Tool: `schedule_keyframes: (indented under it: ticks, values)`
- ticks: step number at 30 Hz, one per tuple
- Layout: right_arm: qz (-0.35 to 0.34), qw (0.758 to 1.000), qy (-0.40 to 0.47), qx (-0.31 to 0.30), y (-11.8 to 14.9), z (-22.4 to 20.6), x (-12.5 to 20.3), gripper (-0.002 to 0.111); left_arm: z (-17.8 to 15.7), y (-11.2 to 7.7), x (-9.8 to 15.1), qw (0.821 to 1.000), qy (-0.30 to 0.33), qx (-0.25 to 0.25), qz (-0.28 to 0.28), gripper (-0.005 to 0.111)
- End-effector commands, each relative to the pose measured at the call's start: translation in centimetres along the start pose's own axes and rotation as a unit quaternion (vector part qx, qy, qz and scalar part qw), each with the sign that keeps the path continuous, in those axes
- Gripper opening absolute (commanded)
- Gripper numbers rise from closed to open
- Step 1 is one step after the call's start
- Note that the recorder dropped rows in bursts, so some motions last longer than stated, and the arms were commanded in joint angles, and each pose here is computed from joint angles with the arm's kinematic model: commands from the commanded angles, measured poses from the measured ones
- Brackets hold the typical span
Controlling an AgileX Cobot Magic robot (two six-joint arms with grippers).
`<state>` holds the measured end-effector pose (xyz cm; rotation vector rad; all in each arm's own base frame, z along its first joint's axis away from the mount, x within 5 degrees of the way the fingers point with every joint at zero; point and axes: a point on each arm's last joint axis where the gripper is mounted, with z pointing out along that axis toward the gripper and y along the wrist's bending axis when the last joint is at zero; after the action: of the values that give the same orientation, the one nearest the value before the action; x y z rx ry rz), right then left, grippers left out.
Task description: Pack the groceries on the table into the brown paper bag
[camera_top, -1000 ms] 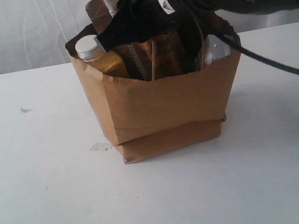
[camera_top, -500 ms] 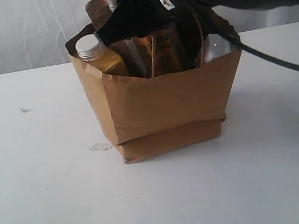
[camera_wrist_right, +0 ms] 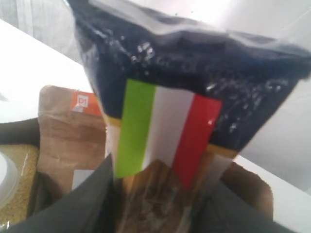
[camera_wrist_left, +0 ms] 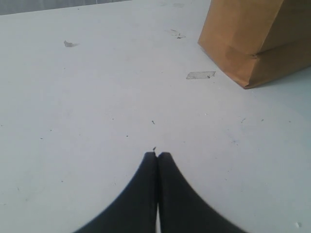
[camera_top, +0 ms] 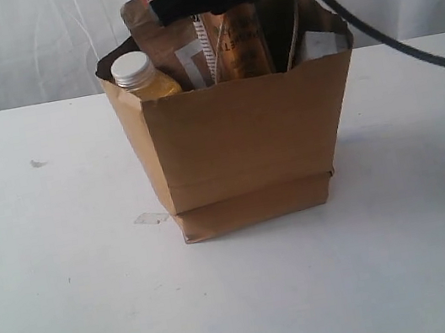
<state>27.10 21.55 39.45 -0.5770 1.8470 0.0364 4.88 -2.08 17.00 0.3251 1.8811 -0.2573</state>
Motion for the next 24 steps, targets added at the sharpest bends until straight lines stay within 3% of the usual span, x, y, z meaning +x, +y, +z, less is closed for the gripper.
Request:
schedule_keyframes:
  ticks: [1,24]
  values:
    - [-0.04,0.997,-0.063,0.028,-1.5,-1.4,-2.6,0.0,0.0,0.0,0.1,1.0,-0.002,-0.002,-0.006,0.0]
    - [-0.02,0.988,-0.125,0.083,-4.5,-6.0,-5.0,0.0,0.0,0.0,0.1,1.0,-0.002,-0.002,-0.006,0.0]
